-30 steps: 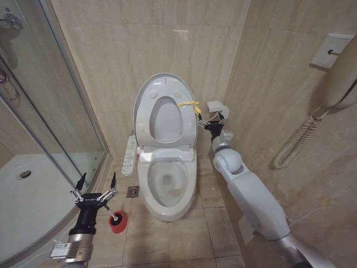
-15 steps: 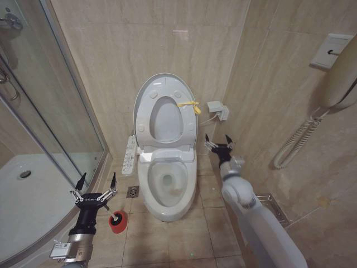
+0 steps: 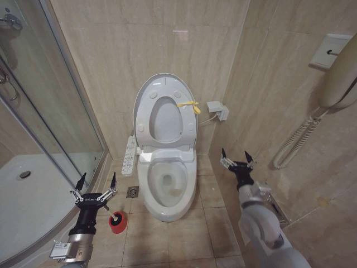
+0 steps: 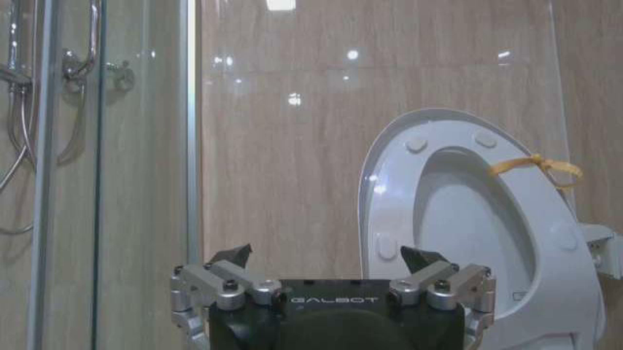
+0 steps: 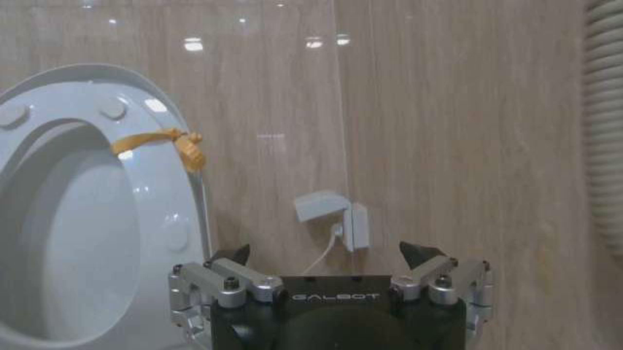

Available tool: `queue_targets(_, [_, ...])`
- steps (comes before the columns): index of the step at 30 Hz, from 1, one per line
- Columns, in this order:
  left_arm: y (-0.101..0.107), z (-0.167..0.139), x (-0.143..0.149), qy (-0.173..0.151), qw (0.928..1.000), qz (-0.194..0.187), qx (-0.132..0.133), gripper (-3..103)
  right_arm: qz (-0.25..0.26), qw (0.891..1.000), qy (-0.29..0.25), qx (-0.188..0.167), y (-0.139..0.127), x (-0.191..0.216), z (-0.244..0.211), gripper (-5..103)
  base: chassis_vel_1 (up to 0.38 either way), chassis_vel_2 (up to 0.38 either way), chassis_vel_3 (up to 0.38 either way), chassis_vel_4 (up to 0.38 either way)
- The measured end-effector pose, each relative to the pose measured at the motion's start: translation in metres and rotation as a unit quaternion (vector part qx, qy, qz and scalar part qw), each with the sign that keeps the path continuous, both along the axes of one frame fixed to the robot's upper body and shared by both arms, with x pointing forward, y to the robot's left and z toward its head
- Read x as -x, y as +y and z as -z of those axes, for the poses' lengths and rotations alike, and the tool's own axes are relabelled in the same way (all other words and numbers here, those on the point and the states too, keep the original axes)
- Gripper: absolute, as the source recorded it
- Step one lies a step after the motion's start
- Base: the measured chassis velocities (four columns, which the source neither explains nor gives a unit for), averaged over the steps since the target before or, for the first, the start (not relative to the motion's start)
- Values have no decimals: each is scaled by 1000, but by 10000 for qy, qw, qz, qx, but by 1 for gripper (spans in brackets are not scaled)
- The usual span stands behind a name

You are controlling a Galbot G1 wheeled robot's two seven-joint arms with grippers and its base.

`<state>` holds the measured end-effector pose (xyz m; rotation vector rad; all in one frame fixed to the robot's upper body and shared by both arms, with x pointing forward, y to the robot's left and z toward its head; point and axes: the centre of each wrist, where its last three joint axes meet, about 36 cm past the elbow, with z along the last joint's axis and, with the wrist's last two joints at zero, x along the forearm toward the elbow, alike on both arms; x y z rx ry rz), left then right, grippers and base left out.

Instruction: Open the toilet lid, clean the toilet bowl with a toilet brush, close the toilet lid, and flush.

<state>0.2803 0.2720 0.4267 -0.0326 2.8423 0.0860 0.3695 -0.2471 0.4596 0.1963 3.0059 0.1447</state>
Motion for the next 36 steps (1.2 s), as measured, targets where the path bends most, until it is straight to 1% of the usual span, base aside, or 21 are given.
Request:
queue_targets(5, [0,0,0,-1,10000,0,0,100,-4,10000,12,-4,5,20,0,100,0,0,0,0])
queue_targets(7, [0,0,0,0,10000,-1,0,100,-59,10000,15,-58,9,36,-3,100,0,0,0,0])
queue_targets(14, [0,0,0,-1,10000,0,0,100,-152,9997,-77,-189,22,63,-9,100,0,0,0,0])
queue_targets(18, [0,0,0,-1,10000,-1,0,100,-166,9997,-121,-161,29,77,-11,100,0,0,0,0])
queue_targets(22, [0,0,0,0,10000,0,0,100,-242,9996,-40,-155,38,91,-8,100,0,0,0,0])
queue_targets(28, [0,0,0,0,10000,0,0,100,-297,9995,7,-47,43,100,-6,100,0,0,0,0])
queue_targets(36, [0,0,0,0,10000,-1,0,100,-253,9996,-83,14,38,96,-10,100,0,0,0,0])
